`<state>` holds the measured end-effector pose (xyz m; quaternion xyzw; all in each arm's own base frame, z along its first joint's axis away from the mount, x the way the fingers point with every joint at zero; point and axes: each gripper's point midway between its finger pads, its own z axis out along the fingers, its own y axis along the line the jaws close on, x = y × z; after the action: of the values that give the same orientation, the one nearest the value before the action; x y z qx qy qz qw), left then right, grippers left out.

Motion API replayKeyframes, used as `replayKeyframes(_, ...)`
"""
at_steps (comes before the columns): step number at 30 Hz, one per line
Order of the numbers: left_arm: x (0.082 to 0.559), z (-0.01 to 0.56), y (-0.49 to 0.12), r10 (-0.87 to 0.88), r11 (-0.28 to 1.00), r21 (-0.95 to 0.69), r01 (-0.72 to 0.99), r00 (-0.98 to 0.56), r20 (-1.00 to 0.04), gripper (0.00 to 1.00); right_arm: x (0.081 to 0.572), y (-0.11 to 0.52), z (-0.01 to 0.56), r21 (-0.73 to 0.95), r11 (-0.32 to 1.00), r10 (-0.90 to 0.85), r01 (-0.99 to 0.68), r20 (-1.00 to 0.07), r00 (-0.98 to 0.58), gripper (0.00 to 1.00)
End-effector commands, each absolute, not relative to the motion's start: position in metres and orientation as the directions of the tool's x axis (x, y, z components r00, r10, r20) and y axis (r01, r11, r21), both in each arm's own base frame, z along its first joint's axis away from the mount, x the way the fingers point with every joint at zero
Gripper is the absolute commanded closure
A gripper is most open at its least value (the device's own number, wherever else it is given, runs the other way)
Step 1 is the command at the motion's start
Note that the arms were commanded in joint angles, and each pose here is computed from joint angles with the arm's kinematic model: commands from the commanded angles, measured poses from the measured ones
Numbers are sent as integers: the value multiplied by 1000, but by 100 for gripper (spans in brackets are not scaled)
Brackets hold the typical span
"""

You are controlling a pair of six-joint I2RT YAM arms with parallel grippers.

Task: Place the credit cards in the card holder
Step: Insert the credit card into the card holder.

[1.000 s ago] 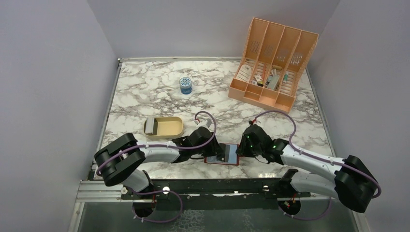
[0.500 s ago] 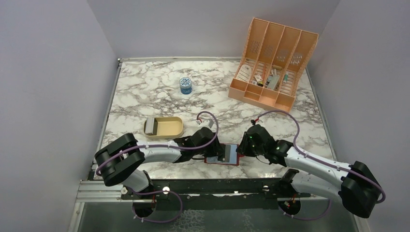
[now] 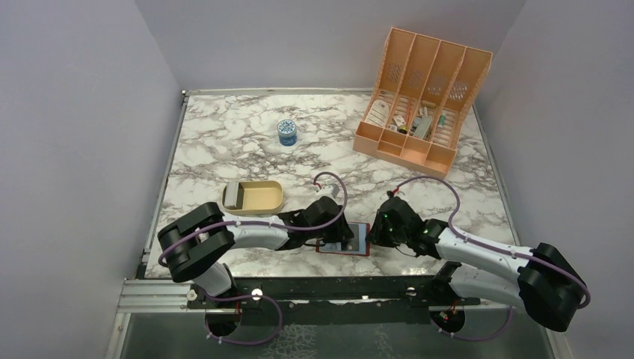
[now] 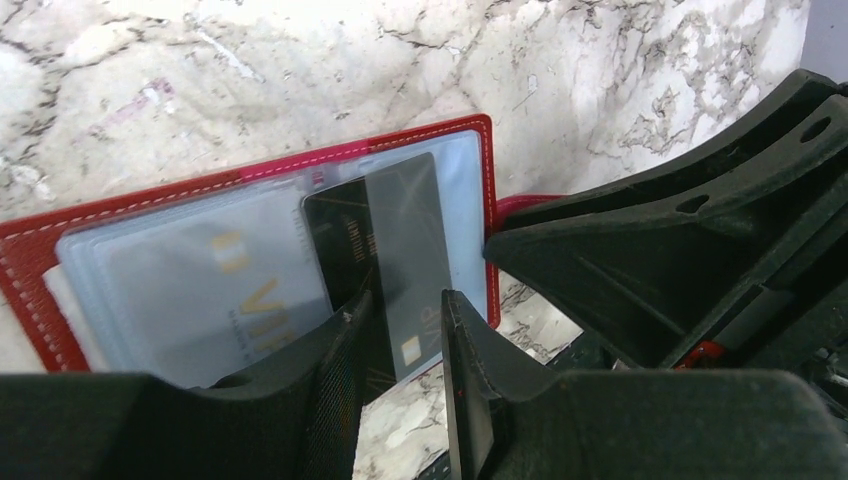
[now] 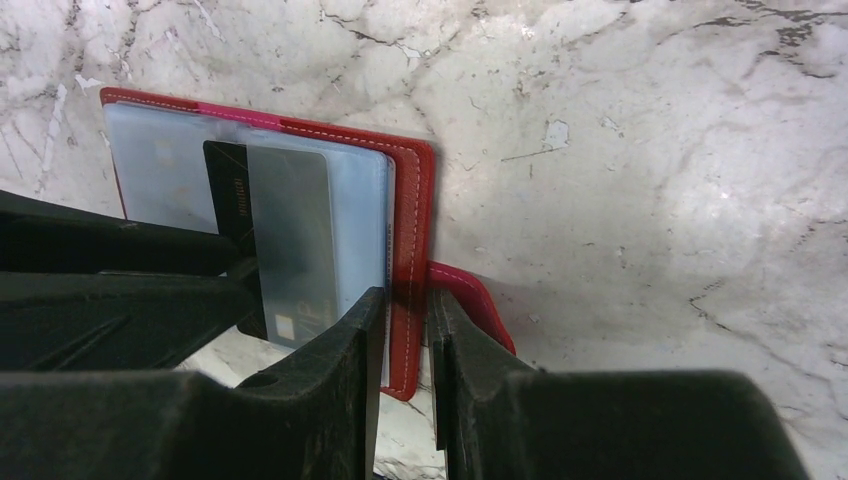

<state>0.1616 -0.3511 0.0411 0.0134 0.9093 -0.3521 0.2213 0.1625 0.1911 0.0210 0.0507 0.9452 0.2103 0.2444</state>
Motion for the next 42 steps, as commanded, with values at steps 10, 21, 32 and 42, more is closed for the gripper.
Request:
replayKeyframes(10, 166, 58, -364, -107, 738, -628, 247, -876, -471, 62, 164, 199, 25, 456, 889, 206, -21, -442, -873, 78)
replayKeyframes(21, 171, 57, -350, -100, 784, -571, 244, -858, -503, 55, 163, 197, 23, 448, 894, 202, -19, -440, -875, 78)
replayKeyframes(32, 170, 47, -346, -94, 802, -552, 228, -864, -494, 54, 163, 198, 23, 451, 892, 205, -19, -441, -874, 78)
replayKeyframes(42, 165, 48, -368, -85, 750, -615, 245, -886, -457, 62, 163, 199, 23, 455, 890, 204, -23, -443, -873, 78)
